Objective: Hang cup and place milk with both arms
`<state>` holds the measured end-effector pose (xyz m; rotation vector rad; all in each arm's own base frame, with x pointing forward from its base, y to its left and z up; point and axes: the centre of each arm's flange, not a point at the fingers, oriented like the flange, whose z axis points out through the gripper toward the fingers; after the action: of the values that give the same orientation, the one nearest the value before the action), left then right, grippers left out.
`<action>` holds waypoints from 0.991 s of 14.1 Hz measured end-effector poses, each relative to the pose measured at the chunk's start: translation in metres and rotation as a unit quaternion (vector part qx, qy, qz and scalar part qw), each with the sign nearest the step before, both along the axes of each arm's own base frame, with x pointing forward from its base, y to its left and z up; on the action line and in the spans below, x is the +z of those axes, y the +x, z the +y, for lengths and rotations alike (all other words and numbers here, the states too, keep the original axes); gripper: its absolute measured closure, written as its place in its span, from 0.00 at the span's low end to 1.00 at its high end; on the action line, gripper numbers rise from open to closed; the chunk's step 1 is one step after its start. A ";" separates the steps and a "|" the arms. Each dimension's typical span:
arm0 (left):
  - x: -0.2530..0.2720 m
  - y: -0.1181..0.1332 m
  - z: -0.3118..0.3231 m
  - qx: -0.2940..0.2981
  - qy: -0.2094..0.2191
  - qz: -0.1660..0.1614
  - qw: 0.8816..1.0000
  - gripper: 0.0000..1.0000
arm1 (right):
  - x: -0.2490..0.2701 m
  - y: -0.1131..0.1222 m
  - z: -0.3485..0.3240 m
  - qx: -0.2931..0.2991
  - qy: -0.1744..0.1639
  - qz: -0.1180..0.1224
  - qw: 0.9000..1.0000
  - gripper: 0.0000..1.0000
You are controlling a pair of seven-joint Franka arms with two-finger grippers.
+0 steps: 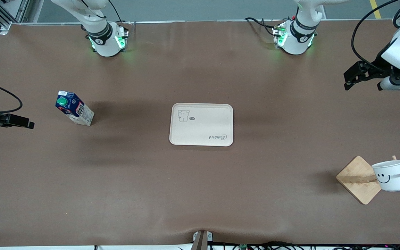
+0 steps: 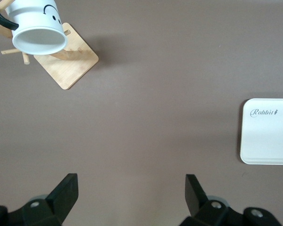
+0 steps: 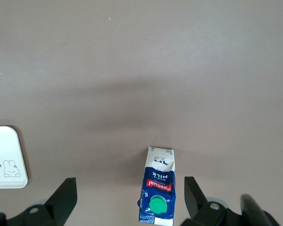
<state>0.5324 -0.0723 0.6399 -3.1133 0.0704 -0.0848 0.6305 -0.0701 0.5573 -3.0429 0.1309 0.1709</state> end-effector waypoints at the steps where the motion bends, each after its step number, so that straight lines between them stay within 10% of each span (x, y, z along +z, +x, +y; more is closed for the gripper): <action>1: 0.000 0.000 -0.001 -0.001 0.000 0.000 1.000 0.00 | 0.011 -0.006 0.005 0.006 0.002 0.007 1.000 0.00; 14: -0.008 -0.001 -0.004 -0.004 0.001 0.008 1.000 0.00 | 0.085 -0.116 0.057 0.125 0.004 0.000 0.992 0.00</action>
<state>0.5315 -0.0763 0.6324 -3.1117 0.0825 -0.0605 0.5148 -0.0134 0.6425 -3.0404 -0.2510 0.1892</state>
